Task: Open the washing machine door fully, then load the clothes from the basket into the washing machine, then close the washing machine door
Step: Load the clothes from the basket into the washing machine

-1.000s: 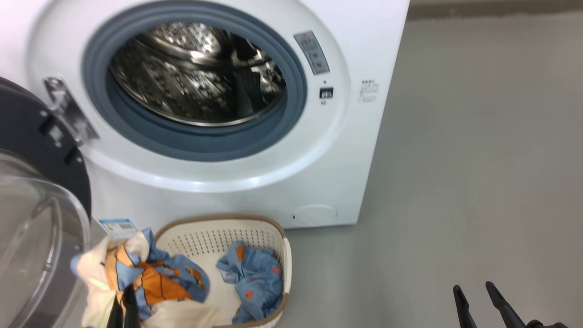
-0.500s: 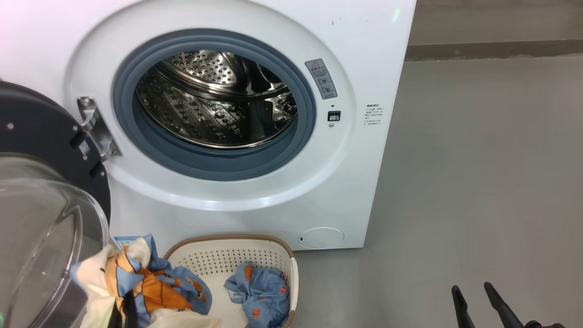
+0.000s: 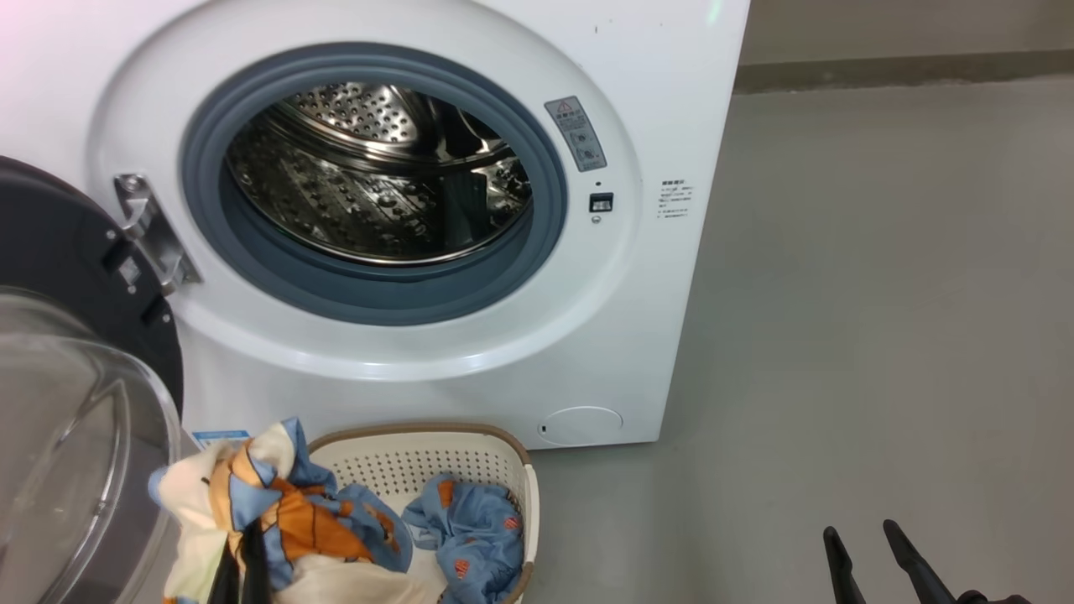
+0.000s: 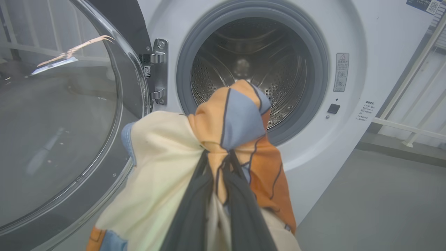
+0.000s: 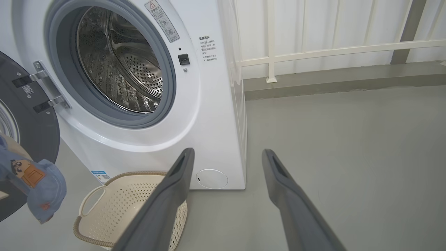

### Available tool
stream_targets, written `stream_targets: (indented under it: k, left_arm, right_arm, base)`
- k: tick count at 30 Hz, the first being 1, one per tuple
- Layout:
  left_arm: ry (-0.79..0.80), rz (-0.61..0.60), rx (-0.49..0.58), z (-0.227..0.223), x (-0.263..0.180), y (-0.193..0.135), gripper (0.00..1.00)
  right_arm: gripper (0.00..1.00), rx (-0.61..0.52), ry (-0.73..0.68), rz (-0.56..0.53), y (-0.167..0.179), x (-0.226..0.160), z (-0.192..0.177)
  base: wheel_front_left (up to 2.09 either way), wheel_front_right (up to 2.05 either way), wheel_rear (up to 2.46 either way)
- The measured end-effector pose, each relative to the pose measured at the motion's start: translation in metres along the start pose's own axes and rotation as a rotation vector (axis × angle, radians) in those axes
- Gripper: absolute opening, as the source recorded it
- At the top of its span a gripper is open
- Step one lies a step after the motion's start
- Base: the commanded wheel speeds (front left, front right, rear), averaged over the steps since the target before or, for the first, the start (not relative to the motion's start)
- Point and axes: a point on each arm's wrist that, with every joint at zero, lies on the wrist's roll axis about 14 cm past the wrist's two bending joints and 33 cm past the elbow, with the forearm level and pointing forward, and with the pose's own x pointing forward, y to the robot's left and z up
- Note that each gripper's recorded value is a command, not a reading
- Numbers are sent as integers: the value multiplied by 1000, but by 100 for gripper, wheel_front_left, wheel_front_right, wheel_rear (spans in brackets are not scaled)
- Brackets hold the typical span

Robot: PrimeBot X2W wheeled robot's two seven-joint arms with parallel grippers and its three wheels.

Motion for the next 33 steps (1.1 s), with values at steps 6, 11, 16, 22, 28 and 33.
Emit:
stream_targets:
  k: [6, 11, 16, 22, 28, 33]
  left_arm:
    - [-11, -78, -21, 1, 24, -23, 0]
    - [10, -123, -26, -10, 51, -37, 0]
    - [34, -162, -14, -23, 84, -51, 0]
    - [19, -196, 8, -27, 137, -63, 0]
    - [-7, -228, 31, -29, 192, -78, 0]
    - [8, -231, 56, -42, 232, -82, 0]
  right_arm:
    - [100, 15, 22, -22, -2, -2, -7]
    - [100, 28, 31, -47, -7, 1, -11]
    - [100, 41, 31, -78, -13, 8, -11]
    - [100, 62, 54, -123, -23, 14, -20]
    - [100, 72, 75, -165, -34, 20, -27]
    - [100, 72, 97, -193, -42, 25, -34]
  base:
    - [0, 0, 0]
    - [0, 0, 0]
    - [0, 0, 0]
    - [0, 0, 0]
    - [0, 0, 0]
    - [0, 0, 0]
